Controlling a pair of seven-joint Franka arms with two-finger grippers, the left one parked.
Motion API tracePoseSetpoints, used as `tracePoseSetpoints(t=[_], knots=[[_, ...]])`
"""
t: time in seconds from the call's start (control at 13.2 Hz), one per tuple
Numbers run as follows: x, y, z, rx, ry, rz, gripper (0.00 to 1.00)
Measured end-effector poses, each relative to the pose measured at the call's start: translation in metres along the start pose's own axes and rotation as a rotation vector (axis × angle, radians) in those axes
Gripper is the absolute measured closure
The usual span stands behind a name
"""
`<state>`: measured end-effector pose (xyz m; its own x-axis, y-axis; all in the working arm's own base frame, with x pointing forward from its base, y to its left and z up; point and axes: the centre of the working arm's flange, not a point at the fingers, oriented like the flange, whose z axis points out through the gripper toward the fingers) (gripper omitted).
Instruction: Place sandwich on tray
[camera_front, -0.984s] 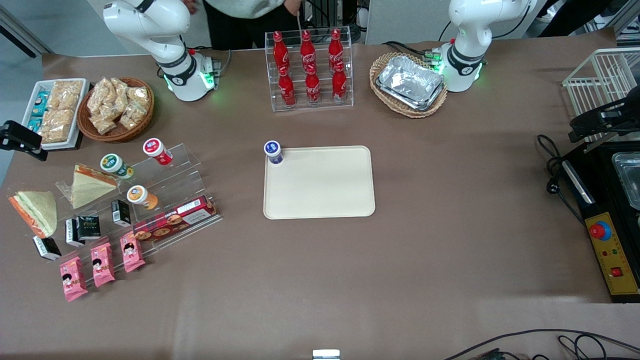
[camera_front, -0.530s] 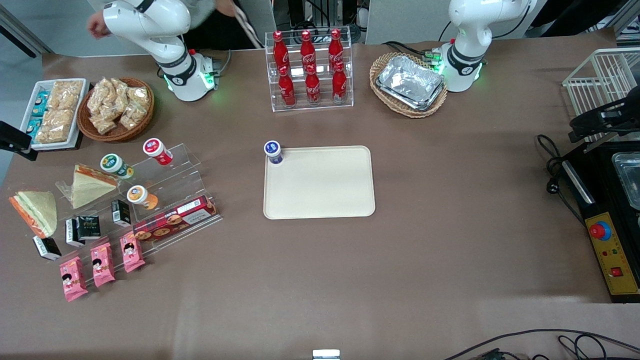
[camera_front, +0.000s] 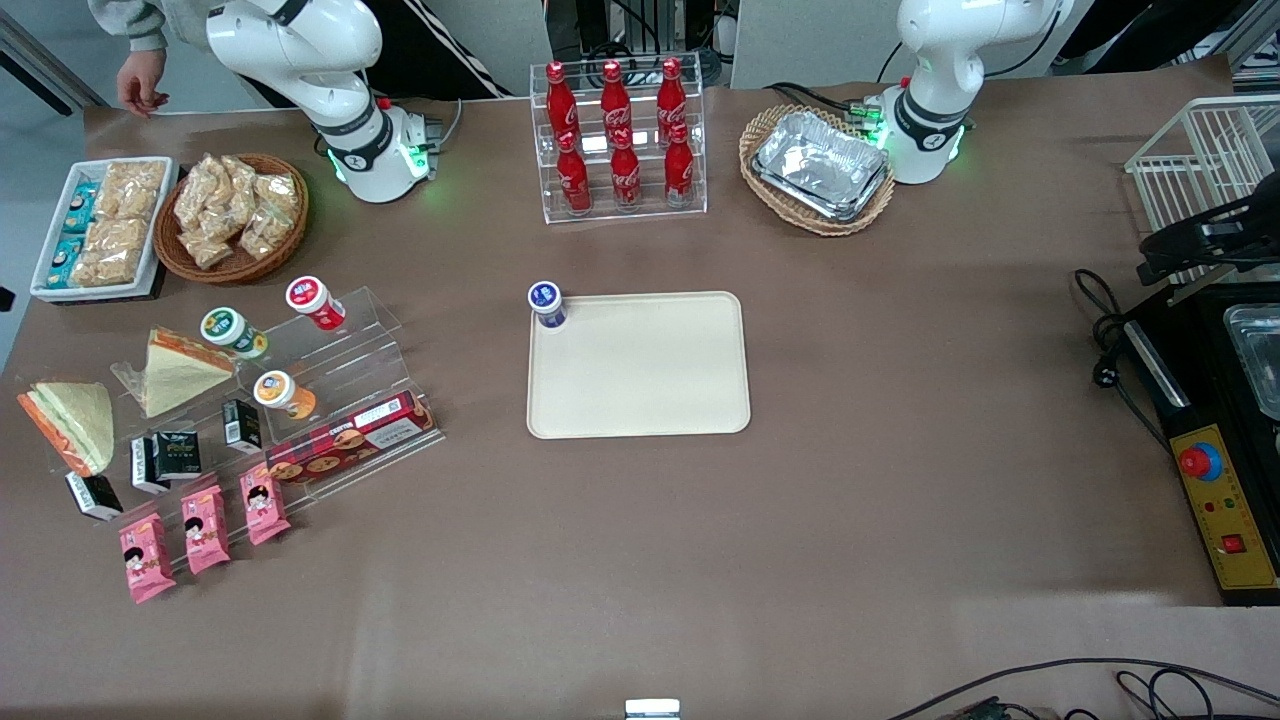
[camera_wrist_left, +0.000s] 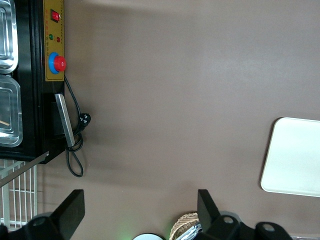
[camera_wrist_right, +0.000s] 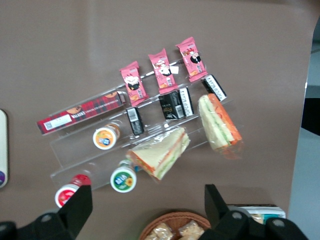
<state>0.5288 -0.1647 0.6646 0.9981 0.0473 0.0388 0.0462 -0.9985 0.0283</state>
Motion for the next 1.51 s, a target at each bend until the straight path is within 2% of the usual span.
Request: tracePoseSetpoints(t=[0.45,0.76,0.98,1.29,1.51], knots=[[0.0,0.056,0.025,-0.029,0.003,-0.234,0.0],[0.009,0.071,0.055,-0.026,-0.038,-0.254,0.0],[0.014,0.089,0.088,-0.03,-0.054,-0.284,0.0],[0.021,0.11,0.145,0.025,-0.079,-0.259,0.0],[0.027,0.124,0.182,0.038,-0.098,-0.272,0.0]])
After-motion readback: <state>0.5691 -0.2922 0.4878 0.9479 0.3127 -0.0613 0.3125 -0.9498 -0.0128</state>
